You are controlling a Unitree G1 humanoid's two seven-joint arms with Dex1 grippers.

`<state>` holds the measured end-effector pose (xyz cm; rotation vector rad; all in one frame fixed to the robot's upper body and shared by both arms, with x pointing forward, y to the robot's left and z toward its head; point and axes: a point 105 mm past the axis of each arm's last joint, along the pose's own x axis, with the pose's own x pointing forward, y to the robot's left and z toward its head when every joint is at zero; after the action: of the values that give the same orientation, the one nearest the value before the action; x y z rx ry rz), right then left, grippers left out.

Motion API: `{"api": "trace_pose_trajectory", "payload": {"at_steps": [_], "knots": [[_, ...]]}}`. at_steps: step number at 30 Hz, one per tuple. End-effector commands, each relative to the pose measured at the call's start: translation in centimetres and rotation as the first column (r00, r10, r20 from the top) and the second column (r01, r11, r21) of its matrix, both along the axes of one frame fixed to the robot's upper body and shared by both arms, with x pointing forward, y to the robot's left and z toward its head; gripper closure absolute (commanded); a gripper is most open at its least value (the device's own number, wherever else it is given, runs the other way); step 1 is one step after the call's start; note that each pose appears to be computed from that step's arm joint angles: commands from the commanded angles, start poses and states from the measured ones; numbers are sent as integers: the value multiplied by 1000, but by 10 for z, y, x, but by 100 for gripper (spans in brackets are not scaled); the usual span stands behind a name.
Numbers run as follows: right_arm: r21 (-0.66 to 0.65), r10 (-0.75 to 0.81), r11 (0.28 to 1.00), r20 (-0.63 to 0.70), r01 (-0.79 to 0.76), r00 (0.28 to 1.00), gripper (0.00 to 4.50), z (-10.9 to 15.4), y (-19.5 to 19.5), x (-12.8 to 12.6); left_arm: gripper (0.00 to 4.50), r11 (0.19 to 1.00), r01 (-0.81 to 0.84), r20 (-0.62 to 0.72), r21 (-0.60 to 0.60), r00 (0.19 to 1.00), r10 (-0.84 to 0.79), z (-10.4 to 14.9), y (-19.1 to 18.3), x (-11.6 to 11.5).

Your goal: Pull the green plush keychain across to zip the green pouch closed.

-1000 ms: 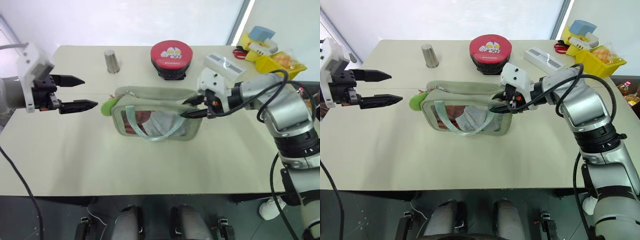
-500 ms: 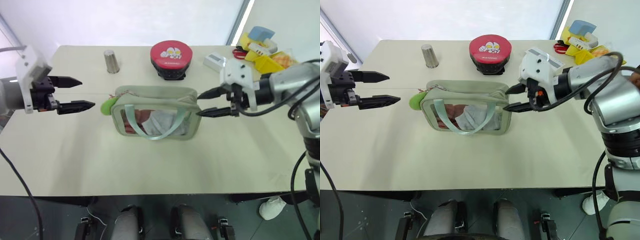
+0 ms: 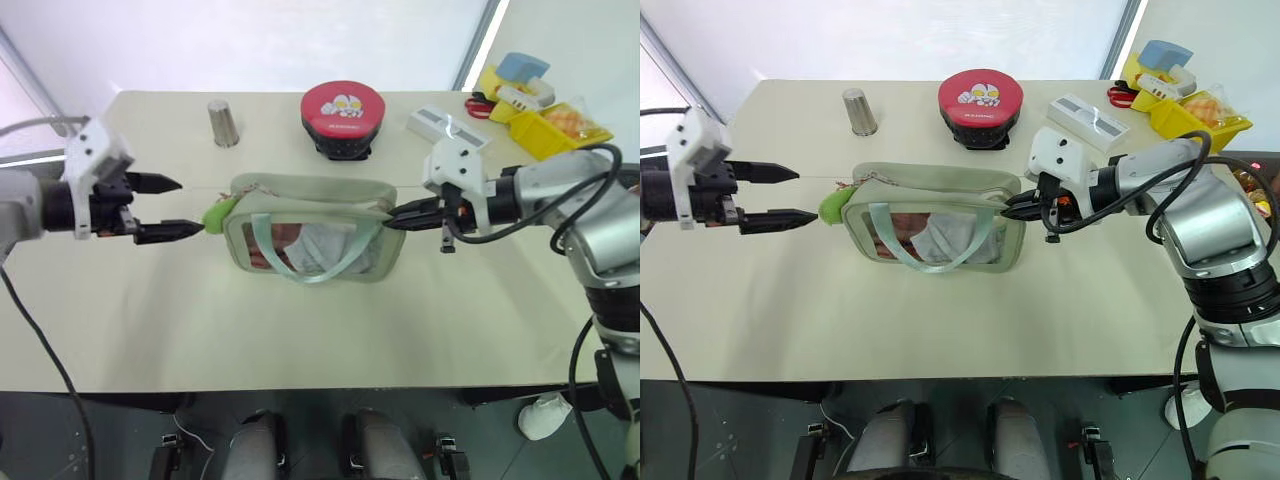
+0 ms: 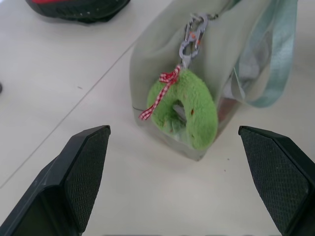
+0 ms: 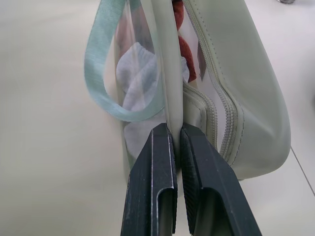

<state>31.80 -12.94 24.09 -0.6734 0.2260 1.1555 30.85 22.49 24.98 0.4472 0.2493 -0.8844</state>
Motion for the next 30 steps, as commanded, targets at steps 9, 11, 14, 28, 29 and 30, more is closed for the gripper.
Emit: {"api": "trace_pose_trajectory", "payload": {"at_steps": [9, 11, 14, 28, 29, 30], "knots": [[8, 8, 1000, 51, -9, 999, 447, 11, 4, 0, 26, 1000, 31, 9, 8, 999, -31, -17, -21, 11], [11, 6, 1000, 49, -6, 999, 450, 11, 4, 0, 83, 1000, 25, 16, 5, 1000, -25, -16, -21, 12], [3, -2, 1000, 55, 2, 998, 450, 9, 2, 1, 235, 999, 32, 20, 3, 999, -32, -12, -19, 11], [16, -4, 1000, 64, 3, 998, 450, 10, 3, 4, 448, 990, 137, 183, 16, 973, -138, 42, -55, 16], [17, -3, 1000, 65, 2, 998, 450, 10, 4, 4, 448, 986, 162, 188, 32, 968, -165, 41, -62, 15], [18, -3, 1000, 66, 2, 998, 450, 10, 5, 5, 448, 983, 177, 190, 43, 965, -182, 40, -66, 14]]}}
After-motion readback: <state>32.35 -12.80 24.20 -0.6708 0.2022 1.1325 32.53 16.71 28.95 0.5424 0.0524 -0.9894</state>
